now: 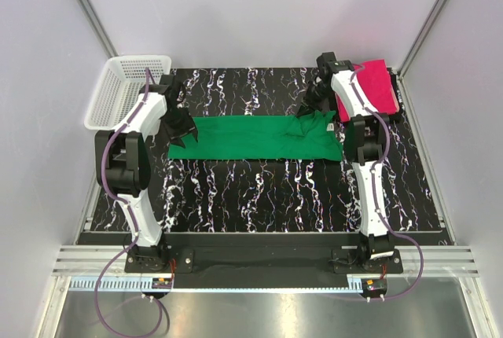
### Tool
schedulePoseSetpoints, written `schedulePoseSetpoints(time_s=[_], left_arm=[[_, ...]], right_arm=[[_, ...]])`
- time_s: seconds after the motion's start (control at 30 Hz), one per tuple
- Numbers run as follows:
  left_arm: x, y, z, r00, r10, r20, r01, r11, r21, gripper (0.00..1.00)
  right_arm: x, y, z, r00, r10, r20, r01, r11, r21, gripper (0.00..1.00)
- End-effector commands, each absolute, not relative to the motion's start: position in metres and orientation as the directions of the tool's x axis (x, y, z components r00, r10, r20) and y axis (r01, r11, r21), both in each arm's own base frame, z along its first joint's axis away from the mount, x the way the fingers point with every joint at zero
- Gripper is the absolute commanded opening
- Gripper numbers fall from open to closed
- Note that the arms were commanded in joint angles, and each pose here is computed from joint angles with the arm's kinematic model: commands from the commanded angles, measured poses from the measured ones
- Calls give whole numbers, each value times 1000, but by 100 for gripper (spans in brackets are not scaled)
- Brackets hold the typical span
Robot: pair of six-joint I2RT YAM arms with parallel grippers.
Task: Fold and stack the t-shirts
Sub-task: Fold the tshirt
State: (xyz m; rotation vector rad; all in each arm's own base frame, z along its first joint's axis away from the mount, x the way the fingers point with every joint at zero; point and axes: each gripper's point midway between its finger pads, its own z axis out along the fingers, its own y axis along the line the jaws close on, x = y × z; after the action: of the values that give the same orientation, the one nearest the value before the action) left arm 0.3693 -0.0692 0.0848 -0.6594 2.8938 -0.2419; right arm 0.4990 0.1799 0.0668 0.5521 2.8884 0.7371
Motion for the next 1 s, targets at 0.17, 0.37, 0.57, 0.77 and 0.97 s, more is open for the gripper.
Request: schedulePoseSetpoints(time_s=[0.17, 0.37, 0.57, 0.77, 0.97], left_arm=[[364, -65, 95, -889, -428, -164, -395, 897, -200, 51], [363, -68, 95, -891, -426, -156, -391, 896, -211, 51], [364, -69, 97, -891, -425, -157, -388, 895, -221, 51], [365, -71, 99, -892, -424, -156, -384, 893, -234, 51], [366, -73, 99, -893, -424, -153, -382, 892, -240, 51]], right_arm=[[499, 201, 69, -935, 355, 18, 312, 795, 520, 0], [509, 208, 76, -930, 368, -4, 305, 777, 551, 0], [517, 211, 81, -926, 378, -21, 299, 764, 572, 2], [520, 211, 75, -926, 377, -29, 294, 766, 571, 26], [526, 212, 99, -927, 363, -93, 240, 765, 597, 32]])
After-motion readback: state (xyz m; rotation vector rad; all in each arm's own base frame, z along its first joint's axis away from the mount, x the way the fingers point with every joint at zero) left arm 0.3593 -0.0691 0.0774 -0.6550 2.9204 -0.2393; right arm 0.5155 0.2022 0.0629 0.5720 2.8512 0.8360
